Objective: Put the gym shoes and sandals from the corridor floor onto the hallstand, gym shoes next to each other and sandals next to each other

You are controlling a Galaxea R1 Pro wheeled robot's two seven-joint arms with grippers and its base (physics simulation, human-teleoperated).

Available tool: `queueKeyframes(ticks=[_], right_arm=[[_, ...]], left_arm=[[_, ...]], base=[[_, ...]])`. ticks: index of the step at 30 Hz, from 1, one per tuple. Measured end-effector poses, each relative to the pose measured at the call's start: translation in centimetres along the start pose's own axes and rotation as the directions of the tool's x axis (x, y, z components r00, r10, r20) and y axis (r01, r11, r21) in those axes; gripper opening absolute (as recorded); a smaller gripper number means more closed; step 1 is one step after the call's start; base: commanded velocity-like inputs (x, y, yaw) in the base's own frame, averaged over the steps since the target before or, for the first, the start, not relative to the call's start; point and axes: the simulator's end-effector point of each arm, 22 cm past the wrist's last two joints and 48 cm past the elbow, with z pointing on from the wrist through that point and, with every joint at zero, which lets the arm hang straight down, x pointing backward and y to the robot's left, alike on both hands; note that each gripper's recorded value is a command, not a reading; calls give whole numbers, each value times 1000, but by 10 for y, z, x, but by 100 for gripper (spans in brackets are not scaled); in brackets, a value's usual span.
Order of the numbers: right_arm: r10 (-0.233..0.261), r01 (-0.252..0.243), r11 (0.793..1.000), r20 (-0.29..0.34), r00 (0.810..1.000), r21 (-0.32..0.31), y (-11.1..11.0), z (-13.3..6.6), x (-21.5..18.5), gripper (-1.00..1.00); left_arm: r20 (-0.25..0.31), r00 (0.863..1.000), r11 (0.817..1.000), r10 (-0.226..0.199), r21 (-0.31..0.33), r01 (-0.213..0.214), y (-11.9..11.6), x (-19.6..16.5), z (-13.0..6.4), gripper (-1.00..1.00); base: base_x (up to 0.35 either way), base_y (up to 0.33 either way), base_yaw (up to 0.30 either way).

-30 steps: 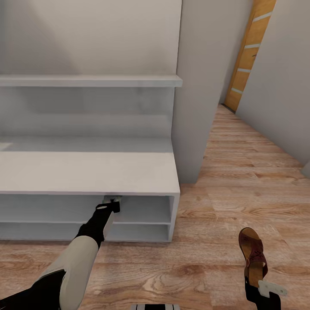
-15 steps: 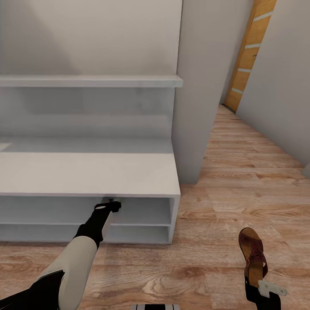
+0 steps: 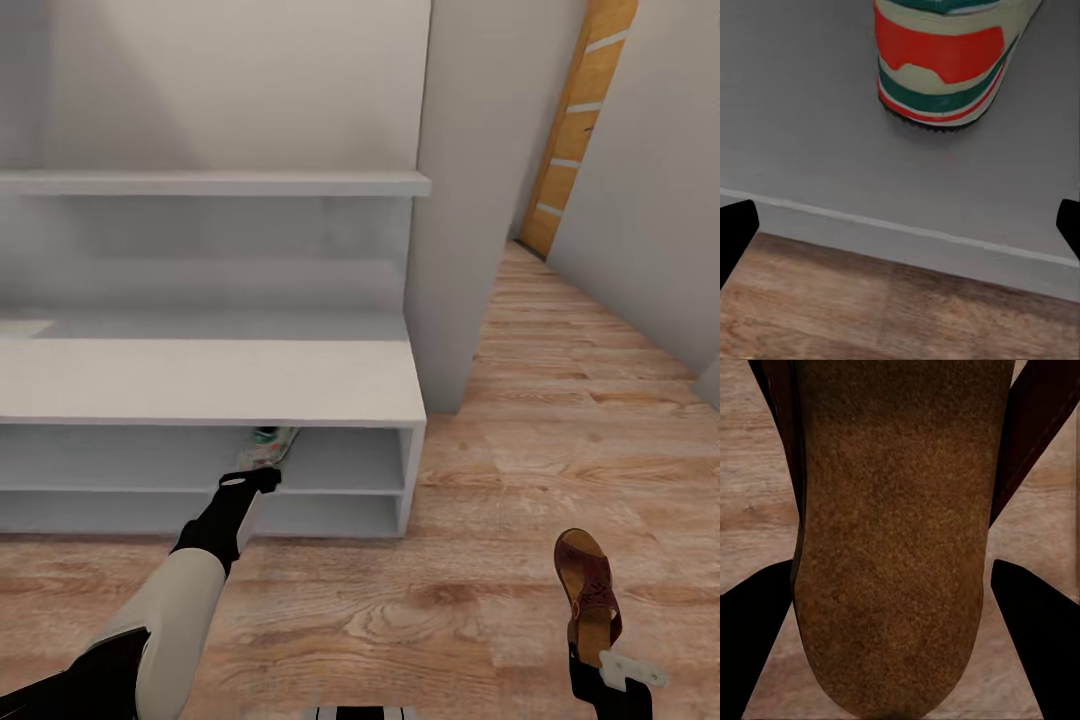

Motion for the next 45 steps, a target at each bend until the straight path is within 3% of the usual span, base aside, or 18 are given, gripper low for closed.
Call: queueKeyframes(ticks=[8,13,16,22,26,29,32,33,34,35,36,41,45], right_arm=[[0,0,1000,0,1000,0,0,0,0,-100],[-1,1,1000,-1,1000,-1,0,0,0,-100],[-2,2,1000,-1,1000,-2,1,0,1,-100],[-1,1,1000,0,1000,-2,1,0,0,-100],[-1,1,1000,2,1000,-2,1,0,0,-100],[-2,2,1000,2,1000,-4,1,0,0,-100],[-3,3,1000,2,1000,-5,2,0,0,-100],[-3,3,1000,1,1000,-6,2,-1,0,-100],[-3,3,1000,1,1000,-7,2,-1,0,-100],[-3,3,1000,1,1000,-7,2,-1,0,-100],[-3,3,1000,0,1000,-7,3,-1,1,-100],[-3,3,1000,0,1000,-7,3,-1,1,-100],[2,-2,1000,1,1000,-7,4,-1,1,-100]], left_arm=[[2,1000,1000,0,1,0,0,0,0,100],[60,998,1000,-8,-3,8,4,0,0,100],[54,999,1000,-4,-15,5,12,28,0,100],[62,998,998,14,-67,-10,58,88,-10,100],[76,997,998,33,-61,-28,75,122,-21,100],[96,993,997,68,-37,-64,96,153,-33,100],[81,990,992,113,56,-118,104,186,-42,100],[65,989,981,130,136,-137,102,201,-47,100],[59,989,975,136,167,-144,101,207,-50,100],[45,988,963,146,224,-152,99,218,-54,100],[10,988,939,157,308,-152,98,244,-65,100],[-14,988,919,152,370,-137,100,281,-79,100],[-48,990,925,134,366,-107,107,308,-85,100]], base=[[-313,118,0],[-314,130,0],[-314,132,0],[-212,89,0],[-39,16,0],[-7,3,0],[-2,1,0],[0,0,0],[0,0,0],[0,0,0],[0,0,0],[0,0,0],[0,0,0]])
